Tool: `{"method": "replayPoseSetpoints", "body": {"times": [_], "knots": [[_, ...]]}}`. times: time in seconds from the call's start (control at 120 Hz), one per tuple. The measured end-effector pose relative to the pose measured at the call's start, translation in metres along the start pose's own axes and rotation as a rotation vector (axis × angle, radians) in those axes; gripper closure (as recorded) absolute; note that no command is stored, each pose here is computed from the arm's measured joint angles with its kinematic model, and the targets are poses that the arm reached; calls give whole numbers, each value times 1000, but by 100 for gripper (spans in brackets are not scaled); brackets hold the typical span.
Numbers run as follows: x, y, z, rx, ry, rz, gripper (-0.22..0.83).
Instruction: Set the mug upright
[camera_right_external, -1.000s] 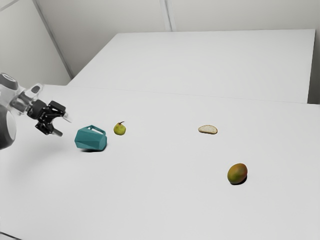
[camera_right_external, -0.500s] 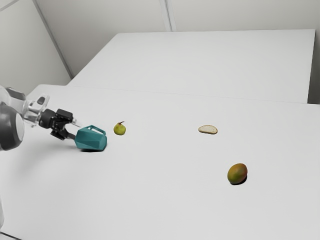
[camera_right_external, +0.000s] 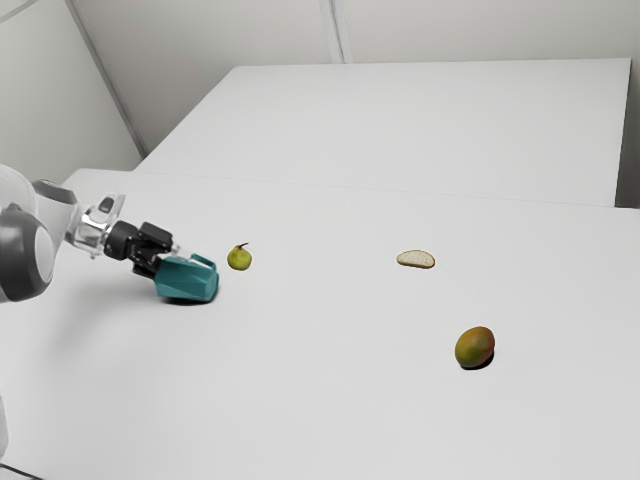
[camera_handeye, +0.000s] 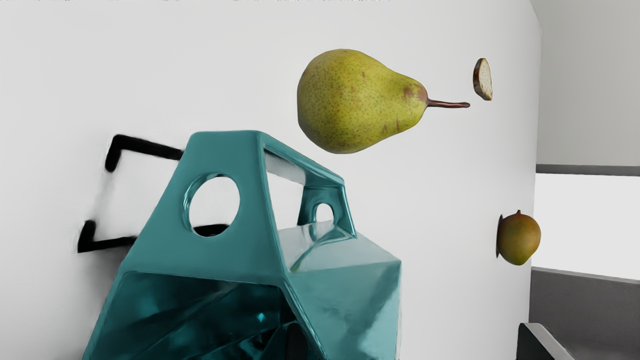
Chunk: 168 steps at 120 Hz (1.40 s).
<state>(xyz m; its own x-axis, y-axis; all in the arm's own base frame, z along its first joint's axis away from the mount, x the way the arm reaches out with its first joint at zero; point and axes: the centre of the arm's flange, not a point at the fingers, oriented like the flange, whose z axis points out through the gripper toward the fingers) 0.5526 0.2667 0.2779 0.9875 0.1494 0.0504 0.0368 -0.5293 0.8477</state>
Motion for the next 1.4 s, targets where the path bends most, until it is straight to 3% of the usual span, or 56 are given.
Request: {"method": "replayPoseSetpoints", "body": {"times": [0.15,0.35,0.575,0.675,0.783,0.933,1.125,1.4], "knots": [[1,2,-1,0,3,0,58],[3,10,-2,-6,8,0,72],[15,54,2,-27,-4,58,76],[35,134,15,82,-73,226,76],[46,209,42,315,-185,421,76],[71,286,120,608,-328,637,77],[81,288,213,787,-380,704,77],[80,259,269,877,-299,649,77]]}}
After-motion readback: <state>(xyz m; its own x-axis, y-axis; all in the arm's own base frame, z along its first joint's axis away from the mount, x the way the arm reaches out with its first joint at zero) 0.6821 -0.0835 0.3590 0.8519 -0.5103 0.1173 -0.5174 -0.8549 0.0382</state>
